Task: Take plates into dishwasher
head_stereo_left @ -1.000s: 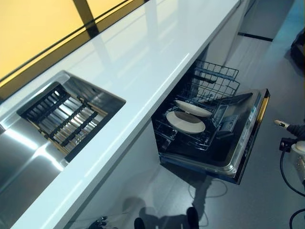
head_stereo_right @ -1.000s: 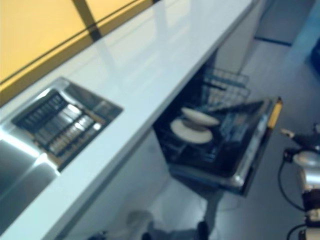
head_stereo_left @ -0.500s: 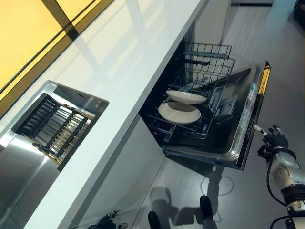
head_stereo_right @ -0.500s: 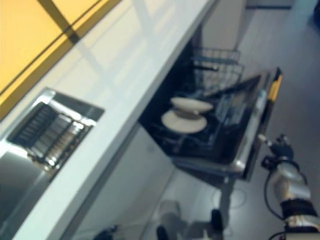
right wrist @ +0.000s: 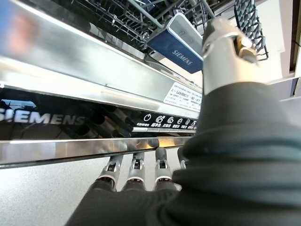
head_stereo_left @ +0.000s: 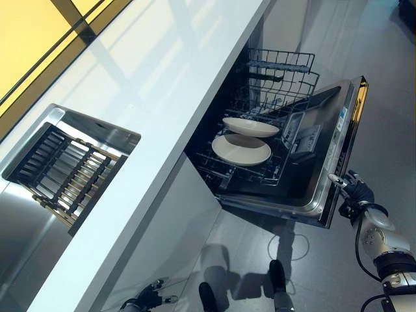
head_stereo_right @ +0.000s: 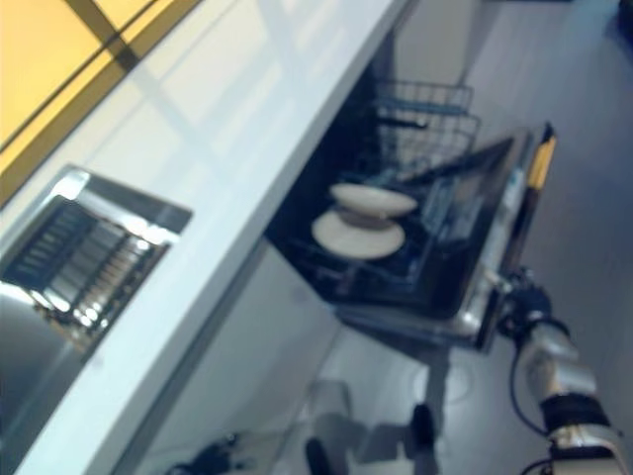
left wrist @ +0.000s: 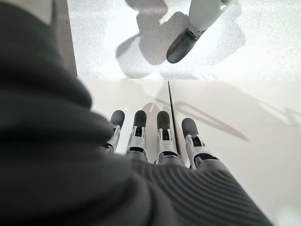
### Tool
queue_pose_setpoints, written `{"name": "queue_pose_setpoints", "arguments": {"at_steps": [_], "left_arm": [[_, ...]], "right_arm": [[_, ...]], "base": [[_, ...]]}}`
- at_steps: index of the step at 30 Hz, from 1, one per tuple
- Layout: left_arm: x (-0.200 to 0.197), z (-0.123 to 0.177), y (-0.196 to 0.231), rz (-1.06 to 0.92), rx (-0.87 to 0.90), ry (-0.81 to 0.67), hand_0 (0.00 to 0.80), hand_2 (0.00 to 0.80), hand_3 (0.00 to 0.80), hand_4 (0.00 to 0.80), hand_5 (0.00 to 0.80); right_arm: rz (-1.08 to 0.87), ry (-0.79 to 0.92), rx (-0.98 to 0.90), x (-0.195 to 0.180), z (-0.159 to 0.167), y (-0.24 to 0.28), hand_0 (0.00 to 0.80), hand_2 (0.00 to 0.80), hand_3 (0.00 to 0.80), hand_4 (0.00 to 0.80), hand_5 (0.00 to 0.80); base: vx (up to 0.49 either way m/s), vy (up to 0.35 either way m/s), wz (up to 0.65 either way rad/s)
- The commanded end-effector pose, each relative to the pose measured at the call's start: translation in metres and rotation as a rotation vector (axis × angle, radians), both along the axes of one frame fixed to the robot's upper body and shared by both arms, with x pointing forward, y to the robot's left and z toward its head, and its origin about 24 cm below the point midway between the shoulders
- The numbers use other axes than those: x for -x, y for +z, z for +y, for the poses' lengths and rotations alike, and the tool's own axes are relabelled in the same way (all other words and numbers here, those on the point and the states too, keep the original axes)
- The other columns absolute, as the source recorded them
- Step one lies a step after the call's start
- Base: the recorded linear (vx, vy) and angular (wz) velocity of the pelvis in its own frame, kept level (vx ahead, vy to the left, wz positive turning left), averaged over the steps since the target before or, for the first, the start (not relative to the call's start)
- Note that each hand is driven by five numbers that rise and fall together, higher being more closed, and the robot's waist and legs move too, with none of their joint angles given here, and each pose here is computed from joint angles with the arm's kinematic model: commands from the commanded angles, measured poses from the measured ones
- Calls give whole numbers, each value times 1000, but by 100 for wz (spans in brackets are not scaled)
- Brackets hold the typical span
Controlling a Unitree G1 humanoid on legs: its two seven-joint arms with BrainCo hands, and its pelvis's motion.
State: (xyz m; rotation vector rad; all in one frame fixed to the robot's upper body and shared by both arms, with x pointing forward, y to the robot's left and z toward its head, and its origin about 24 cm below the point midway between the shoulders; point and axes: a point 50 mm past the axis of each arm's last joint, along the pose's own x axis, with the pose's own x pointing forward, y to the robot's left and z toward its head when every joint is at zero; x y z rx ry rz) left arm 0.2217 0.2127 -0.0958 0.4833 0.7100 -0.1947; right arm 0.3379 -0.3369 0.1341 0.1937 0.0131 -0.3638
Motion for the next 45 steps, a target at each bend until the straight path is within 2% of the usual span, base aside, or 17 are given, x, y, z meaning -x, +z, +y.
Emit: {"name": "queue_pose_setpoints", "arguments": {"at_steps": [1, 10, 18, 32, 37, 45], "left_arm": [[-5, 10, 1, 17, -67, -7, 0, 0, 0, 0, 0], [-4, 7, 0, 27, -66, -13, 0, 0, 0, 0, 0], [-1, 7, -2, 49, -77, -31, 0, 0, 0, 0, 0], [4, 5, -6, 74, -81, -48, 0, 0, 0, 0, 0], [6, 7, -7, 85, -89, -46, 0, 0, 0, 0, 0], [8, 10, -8, 94, -91, -48, 0, 0, 0, 0, 0]], "right_arm": [[-81, 363, 51, -32, 74, 21, 0, 0, 0, 0, 0], [-117, 579, 81, -36, 125, 28, 0, 0, 0, 0, 0], [-122, 691, 79, -39, 160, 30, 0, 0, 0, 0, 0], [-125, 853, 79, -37, 200, 28, 0, 0, 0, 0, 0], [-154, 967, 86, -31, 218, 28, 0, 0, 0, 0, 0], [-164, 1039, 97, -27, 228, 25, 0, 0, 0, 0, 0]], "base": [[0, 0, 0], [-2, 2, -1], [0, 9, -5], [31, 20, 1], [4, -1, -1], [14, -6, -5]]}}
